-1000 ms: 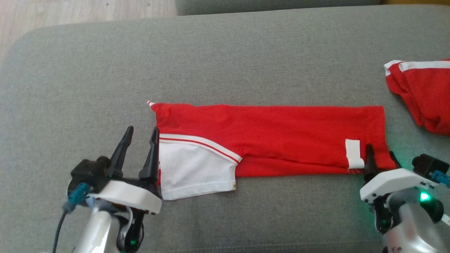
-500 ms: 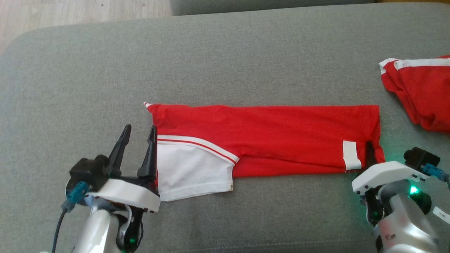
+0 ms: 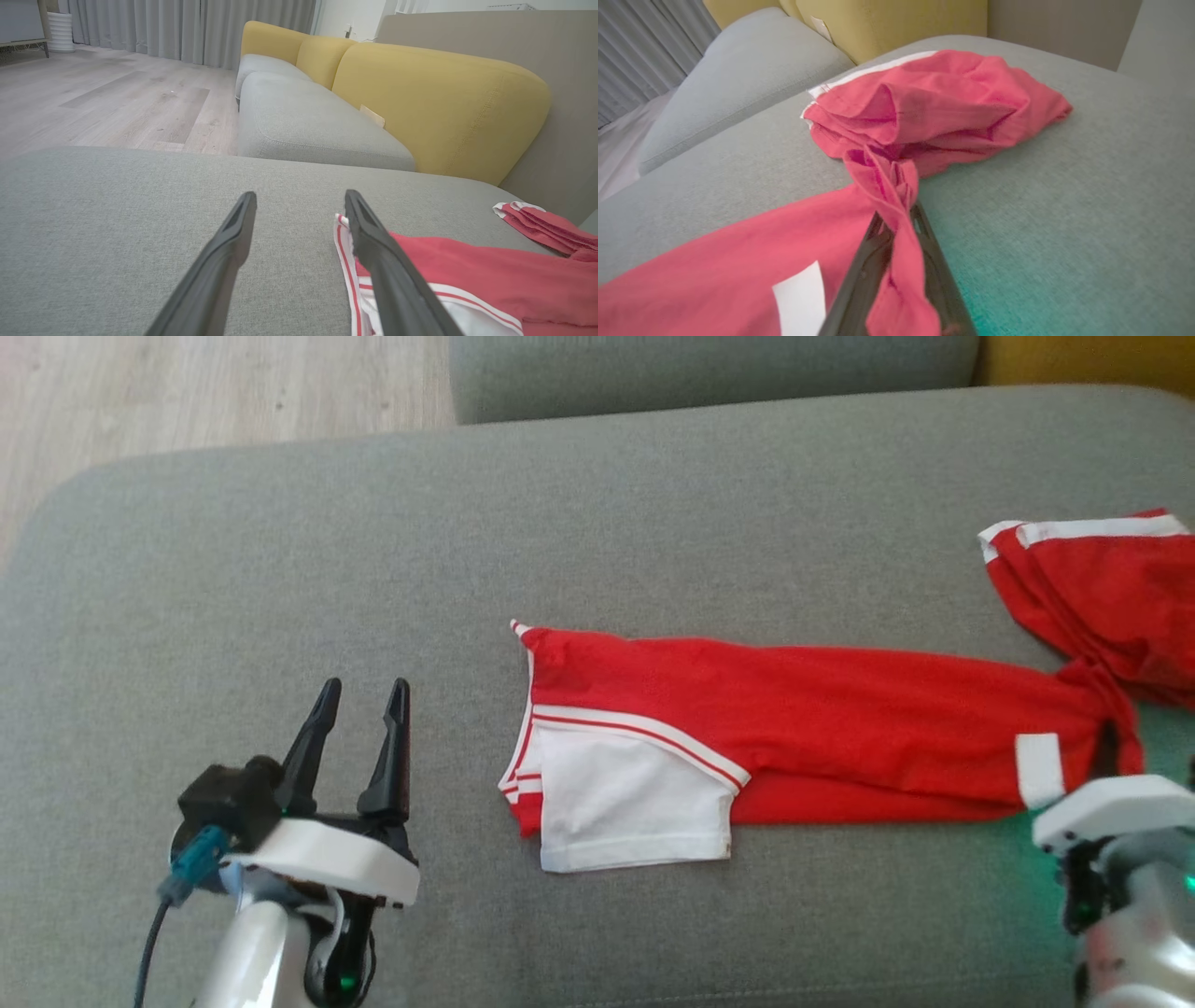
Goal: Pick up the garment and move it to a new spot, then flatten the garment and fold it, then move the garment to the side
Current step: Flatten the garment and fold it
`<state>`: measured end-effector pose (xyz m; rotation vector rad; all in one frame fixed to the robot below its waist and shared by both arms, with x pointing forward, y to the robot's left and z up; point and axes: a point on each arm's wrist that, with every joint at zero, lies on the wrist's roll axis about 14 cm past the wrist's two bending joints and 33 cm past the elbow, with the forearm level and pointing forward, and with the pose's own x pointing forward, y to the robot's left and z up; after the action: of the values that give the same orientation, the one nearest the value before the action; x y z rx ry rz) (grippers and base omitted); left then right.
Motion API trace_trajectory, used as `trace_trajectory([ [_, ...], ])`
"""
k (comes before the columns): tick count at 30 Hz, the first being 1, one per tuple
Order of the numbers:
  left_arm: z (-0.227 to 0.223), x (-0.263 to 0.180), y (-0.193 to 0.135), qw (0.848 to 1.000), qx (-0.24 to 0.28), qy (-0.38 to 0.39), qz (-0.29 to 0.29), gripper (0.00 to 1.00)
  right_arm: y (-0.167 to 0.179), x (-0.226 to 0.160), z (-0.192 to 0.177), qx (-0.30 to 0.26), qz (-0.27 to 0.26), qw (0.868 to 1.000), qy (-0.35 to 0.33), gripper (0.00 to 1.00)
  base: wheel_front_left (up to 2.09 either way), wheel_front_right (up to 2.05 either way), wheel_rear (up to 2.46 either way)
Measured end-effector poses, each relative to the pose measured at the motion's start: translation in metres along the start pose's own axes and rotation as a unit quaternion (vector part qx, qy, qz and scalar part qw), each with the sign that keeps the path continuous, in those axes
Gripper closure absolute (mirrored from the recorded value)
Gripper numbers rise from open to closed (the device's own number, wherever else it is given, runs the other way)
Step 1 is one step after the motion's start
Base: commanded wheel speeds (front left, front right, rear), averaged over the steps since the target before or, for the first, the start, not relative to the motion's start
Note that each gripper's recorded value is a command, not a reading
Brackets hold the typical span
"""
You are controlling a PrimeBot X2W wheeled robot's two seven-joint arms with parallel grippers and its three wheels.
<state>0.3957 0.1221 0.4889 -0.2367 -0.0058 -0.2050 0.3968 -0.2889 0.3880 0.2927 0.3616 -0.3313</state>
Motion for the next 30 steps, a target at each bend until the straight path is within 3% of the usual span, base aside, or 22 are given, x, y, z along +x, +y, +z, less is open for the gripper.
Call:
trace_trajectory([
  [6,0.002,-0.01,-0.004,1.0,-0.002,-0.003,-0.002,0.0,0.048,-0.006,0.014,-0.013,0.058,0.998,-0.025,1.0,0.0,0.0,0.0],
  [10,0.006,-0.016,-0.004,1.0,-0.001,-0.008,-0.001,0.0,0.089,-0.011,0.026,-0.031,0.115,0.992,-0.036,1.0,0.0,0.0,0.0],
  [12,0.008,-0.018,-0.003,1.0,-0.001,-0.012,0.002,0.0,0.118,-0.016,0.026,-0.013,0.158,0.987,-0.028,1.0,0.0,0.0,0.0],
  [20,0.01,-0.029,0.003,1.0,-0.009,-0.015,0.018,0.0,0.215,-0.055,0.009,0.019,0.308,0.951,0.005,1.0,0.0,0.0,0.0],
  [23,0.007,-0.035,0.006,1.0,-0.009,-0.011,0.024,0.0,0.25,-0.076,-0.011,0.021,0.364,0.93,0.039,1.0,0.0,0.0,0.0],
  [30,0.003,-0.044,0.017,0.999,-0.008,-0.005,0.044,0.0,0.291,-0.103,-0.046,0.034,0.423,0.901,0.092,1.0,0.0,0.0,0.0],
])
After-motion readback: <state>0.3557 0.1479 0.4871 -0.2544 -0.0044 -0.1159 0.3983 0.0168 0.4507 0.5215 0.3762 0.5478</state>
